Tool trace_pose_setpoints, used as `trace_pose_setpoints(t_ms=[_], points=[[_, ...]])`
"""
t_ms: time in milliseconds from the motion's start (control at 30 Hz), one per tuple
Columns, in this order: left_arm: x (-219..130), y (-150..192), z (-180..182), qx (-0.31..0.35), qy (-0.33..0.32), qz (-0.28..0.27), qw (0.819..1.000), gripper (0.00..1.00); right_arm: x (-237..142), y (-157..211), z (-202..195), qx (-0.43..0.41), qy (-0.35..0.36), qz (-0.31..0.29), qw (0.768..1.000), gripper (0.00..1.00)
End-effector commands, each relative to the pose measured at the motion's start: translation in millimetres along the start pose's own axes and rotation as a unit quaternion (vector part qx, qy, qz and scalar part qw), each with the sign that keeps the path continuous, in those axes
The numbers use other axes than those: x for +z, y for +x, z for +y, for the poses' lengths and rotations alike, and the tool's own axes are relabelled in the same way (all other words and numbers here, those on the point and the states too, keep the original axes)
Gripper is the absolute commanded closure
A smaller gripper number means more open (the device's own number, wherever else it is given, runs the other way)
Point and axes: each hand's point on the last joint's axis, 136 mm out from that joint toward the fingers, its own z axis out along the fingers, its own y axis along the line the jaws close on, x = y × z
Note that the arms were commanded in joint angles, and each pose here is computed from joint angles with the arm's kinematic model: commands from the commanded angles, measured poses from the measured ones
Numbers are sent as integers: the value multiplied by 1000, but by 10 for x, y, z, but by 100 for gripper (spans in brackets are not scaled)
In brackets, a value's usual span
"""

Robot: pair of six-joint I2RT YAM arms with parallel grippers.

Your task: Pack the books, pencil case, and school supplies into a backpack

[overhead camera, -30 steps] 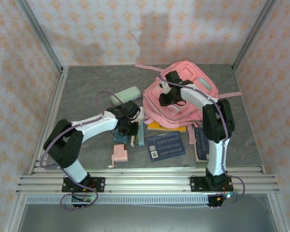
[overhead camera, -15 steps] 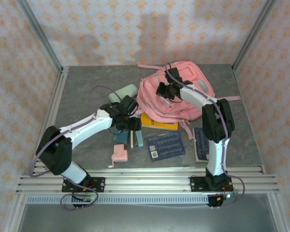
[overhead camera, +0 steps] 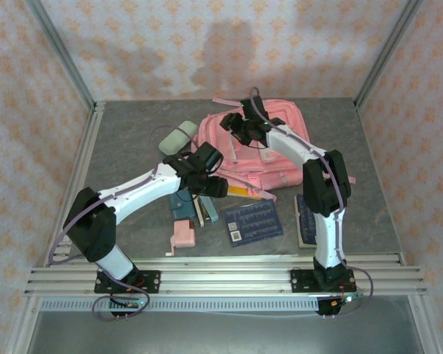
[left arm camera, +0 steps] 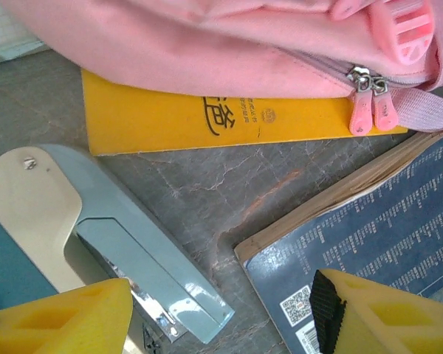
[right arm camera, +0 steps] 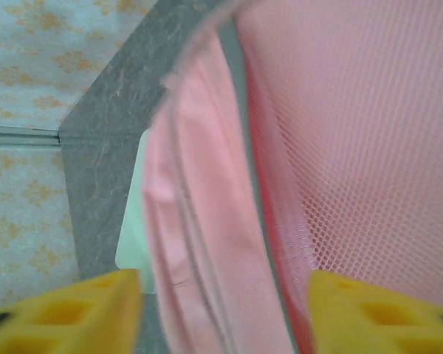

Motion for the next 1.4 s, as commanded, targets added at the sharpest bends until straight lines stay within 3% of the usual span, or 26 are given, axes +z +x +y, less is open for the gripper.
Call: trace_pose_setpoints(t_ms=[0, 133, 200, 500, 900, 1133, 1367], points=[[1, -115, -200, 37, 17, -13, 999, 33, -451, -171, -2, -57, 48, -47, 996, 33], [126, -121, -288, 49, 9, -8, 999, 34, -880, -228, -357, -54, 96, -93, 990, 62], [225, -111, -391, 51, 16, -6, 999, 35, -1019, -171, -587, -45, 117, -100, 987, 69], [752, -187, -749, 70, -28, 2, 997, 39, -1360, 75, -1434, 19, 169, -105, 980, 79], [1099, -409, -861, 63, -53, -5, 997, 42, -1307, 247, -1704, 29, 171, -77, 982, 87], [1259, -332, -696, 68, -87, 9, 994, 62, -1340, 293, -1803, 30, 177, -76, 981, 91], [1342, -234, -577, 53, -77, 17, 995, 76, -1334, 341, -1810, 29, 170, -66, 983, 94]])
